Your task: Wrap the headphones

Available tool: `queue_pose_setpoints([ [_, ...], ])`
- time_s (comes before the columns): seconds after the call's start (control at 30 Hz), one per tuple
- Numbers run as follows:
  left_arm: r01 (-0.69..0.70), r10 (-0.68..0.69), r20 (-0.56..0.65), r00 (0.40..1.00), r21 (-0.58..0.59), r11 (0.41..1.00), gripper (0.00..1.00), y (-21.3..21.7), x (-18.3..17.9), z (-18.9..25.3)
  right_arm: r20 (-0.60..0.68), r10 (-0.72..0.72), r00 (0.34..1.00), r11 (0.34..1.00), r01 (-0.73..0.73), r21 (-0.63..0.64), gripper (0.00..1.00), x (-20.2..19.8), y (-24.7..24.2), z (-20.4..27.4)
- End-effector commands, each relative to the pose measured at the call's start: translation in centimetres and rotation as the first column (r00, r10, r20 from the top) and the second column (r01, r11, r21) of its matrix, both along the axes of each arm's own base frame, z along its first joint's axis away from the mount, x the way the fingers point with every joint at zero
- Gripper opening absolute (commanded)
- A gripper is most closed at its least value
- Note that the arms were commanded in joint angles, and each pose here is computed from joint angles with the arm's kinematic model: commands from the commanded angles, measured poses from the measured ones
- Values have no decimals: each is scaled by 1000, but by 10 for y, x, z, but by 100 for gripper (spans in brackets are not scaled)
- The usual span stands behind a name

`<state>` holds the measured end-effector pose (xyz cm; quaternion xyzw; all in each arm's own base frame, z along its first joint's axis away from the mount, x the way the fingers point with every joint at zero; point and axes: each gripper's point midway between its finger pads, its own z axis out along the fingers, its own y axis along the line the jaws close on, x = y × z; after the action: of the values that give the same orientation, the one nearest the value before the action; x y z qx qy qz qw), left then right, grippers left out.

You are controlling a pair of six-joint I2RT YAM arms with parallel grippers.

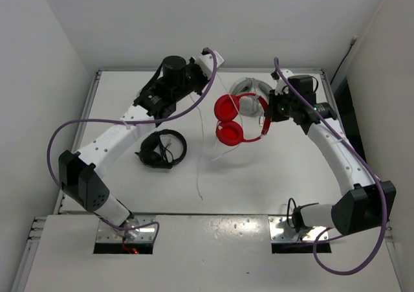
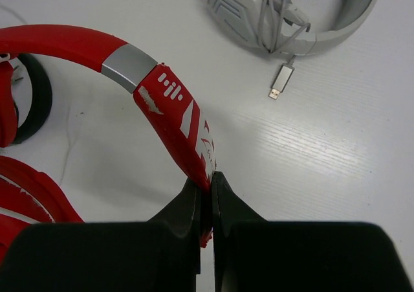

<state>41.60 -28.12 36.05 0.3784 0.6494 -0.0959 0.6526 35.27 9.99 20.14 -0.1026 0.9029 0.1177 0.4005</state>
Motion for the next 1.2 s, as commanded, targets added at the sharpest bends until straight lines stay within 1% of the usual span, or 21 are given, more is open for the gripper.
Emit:
queue_pose_setpoints([
  [0.0,-72,75,109,991,-37,997,0,13,18,36,103,79,992,994,-86,61,0,-1,16,32],
  [0.1,-123,124,119,985,-19,992,0,24,32,32,108,100,989,993,-105,50,0,-5,16,33],
  [0.17,-170,171,117,978,-17,985,0,37,48,31,115,133,984,989,-139,43,0,-8,18,35],
  [0.23,-200,199,82,977,-5,980,0,47,64,18,113,148,983,988,-152,25,0,-9,17,31],
  [0.3,-185,187,84,979,-22,982,0,46,67,24,98,172,980,984,-175,20,0,-13,21,26],
  [0.33,-183,184,70,980,-25,983,0,49,71,19,92,181,979,983,-182,10,0,-15,20,24],
  [0.4,-167,170,87,982,-38,985,0,46,71,24,95,198,976,980,-199,2,0,-16,23,24],
  [0.43,-167,168,91,982,-26,986,0,44,75,22,95,198,976,980,-199,1,0,-16,23,24],
  [0.53,-233,233,74,970,-8,972,0,50,90,15,86,198,976,980,-199,1,0,-17,23,20],
  [0.6,-280,281,53,958,-13,960,0,68,103,10,86,187,979,982,-187,-8,0,-16,20,20],
  [0.73,-350,351,21,936,-23,936,0,100,112,4,96,145,985,989,-144,-14,0,-13,7,22],
  [0.77,-379,379,6,925,-24,925,0,115,116,-2,87,145,986,989,-144,-15,0,-14,6,21],
  [0.83,-394,393,-13,919,-9,919,0,129,118,-13,93,127,988,992,-128,-2,0,-14,2,24],
  [0.87,-416,416,-15,909,-7,909,0,143,118,-14,93,127,988,992,-128,-2,0,-14,2,24],
  [0.93,-423,423,-38,905,9,906,0,154,117,-27,90,113,990,993,-115,22,0,-14,-2,28],
  [0.97,-434,434,-26,900,-3,901,0,165,114,-21,96,107,990,993,-110,29,0,-13,-1,32],
  [1.03,-405,406,-54,912,28,914,0,165,107,-40,90,75,993,992,-83,92,0,-11,-4,38],
  [1.07,-363,364,-55,930,16,931,0,164,99,-37,105,61,993,990,-73,121,0,-9,-5,49],
  [1.1,-324,326,-86,941,39,945,0,159,91,-55,103,30,994,987,-45,153,0,-7,-10,54],
  [1.13,-290,294,-93,951,48,956,0,159,84,-61,75,-1,997,977,-15,213,0,-5,-8,56],
  [1.17,-195,199,-113,973,45,980,0,146,67,-70,76,-22,997,970,3,241,0,-1,-6,64],
])
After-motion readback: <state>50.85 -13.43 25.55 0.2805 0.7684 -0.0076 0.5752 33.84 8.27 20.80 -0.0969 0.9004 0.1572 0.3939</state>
